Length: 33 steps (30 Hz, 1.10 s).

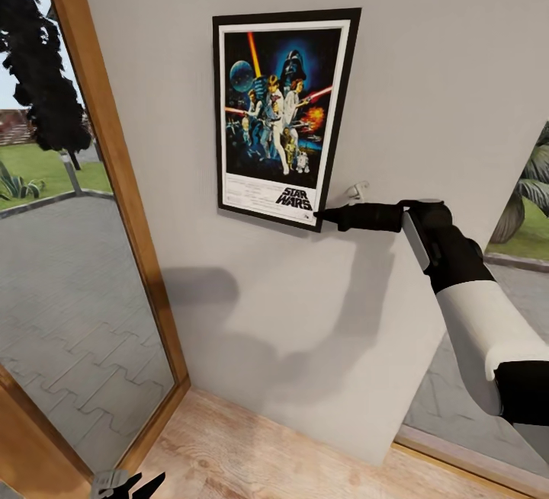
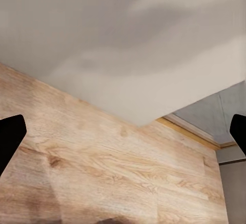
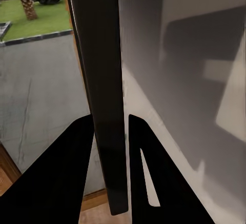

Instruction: Pick up the poster from the kitchen countertop and hang it on one of the wall nails in the kitchen.

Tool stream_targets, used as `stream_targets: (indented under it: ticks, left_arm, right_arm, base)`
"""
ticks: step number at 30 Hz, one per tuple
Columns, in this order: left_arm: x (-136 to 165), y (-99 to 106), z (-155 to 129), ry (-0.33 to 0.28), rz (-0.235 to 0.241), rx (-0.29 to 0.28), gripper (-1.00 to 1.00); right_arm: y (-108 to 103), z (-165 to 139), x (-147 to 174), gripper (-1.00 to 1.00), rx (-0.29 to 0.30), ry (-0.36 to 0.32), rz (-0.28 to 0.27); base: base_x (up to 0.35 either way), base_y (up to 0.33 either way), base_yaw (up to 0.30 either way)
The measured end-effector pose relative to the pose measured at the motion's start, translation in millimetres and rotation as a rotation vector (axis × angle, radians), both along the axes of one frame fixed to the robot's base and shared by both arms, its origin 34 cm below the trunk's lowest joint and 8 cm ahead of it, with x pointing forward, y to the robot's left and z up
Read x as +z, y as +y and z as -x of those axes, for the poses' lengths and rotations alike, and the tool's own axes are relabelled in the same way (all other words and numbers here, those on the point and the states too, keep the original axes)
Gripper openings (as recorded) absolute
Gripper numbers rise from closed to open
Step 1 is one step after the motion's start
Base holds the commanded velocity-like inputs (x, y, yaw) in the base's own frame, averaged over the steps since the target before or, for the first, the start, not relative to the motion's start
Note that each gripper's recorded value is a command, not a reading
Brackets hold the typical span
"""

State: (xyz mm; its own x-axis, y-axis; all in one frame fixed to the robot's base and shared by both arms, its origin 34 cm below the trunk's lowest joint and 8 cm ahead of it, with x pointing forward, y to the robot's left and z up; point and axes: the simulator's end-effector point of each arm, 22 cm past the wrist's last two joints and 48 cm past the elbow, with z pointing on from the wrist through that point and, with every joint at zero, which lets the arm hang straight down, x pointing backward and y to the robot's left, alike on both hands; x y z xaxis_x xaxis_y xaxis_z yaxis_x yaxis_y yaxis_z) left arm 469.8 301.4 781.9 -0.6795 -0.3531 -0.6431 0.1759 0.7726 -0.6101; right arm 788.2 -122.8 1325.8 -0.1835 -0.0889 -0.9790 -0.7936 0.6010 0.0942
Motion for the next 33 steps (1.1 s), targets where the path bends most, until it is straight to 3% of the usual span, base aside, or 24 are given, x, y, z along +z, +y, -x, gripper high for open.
stream_targets:
  ticks: [33]
  left_arm:
    - [0.1, 1.5, 0.1, 0.0, -0.002, 0.0, 1.0]
  right_arm:
    - [2.2, 3.3, -0.4, -1.0, 0.019, 0.002, -0.002]
  base:
    - [0.003, 0.026, 0.0]
